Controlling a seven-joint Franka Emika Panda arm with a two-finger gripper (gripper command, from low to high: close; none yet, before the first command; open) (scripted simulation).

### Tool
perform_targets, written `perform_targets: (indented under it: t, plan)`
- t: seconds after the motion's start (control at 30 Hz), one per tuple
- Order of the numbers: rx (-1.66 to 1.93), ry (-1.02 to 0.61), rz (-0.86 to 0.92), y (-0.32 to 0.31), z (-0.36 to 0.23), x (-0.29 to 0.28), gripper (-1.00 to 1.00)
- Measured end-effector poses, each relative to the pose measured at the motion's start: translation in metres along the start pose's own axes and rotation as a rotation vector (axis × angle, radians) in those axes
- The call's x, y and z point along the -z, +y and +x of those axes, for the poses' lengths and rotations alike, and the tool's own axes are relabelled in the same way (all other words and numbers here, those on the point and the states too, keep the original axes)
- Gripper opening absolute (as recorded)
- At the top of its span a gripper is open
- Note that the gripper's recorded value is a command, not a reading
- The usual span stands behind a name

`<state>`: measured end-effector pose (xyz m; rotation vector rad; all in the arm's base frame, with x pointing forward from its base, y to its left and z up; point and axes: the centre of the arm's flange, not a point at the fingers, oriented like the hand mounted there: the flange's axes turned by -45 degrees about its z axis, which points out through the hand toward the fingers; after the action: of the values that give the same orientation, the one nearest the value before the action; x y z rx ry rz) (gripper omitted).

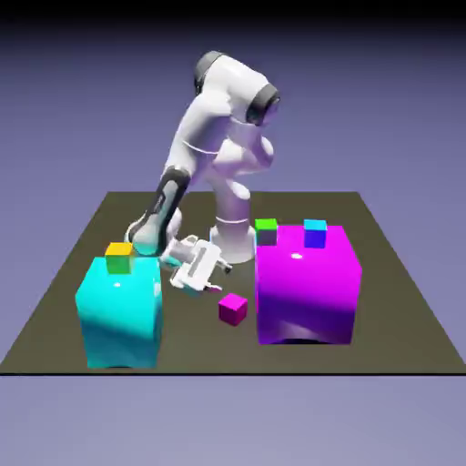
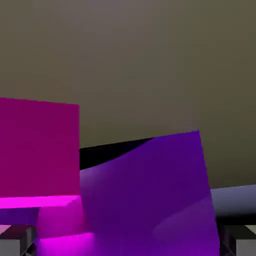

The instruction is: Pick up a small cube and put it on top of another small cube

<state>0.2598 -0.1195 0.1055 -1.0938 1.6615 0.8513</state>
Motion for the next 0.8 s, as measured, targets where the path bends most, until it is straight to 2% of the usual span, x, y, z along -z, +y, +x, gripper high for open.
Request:
perform_targets:
  t: [0.2, 0.27, 0.4, 0.43, 0.5, 0.63, 0.8]
  plan:
    - [-0.011, -0.079, 0.236, -0.006, 0.016, -0.005, 0.00]
    - [-0.020, -0.082, 0.252, -0.002, 0.018, -0.008, 0.00]
    - [-0.021, -0.081, 0.252, -0.015, 0.032, -0.057, 0.00]
    - [-0.021, -0.081, 0.253, -0.016, 0.033, -0.062, -1.00]
    - [-0.021, -0.081, 0.254, -0.016, 0.033, -0.062, -1.00]
    - [-0.020, -0.081, 0.253, -0.004, 0.019, -0.012, -1.00]
    - [-0.046, -0.215, 0.118, 0.002, 0.007, -0.024, -1.00]
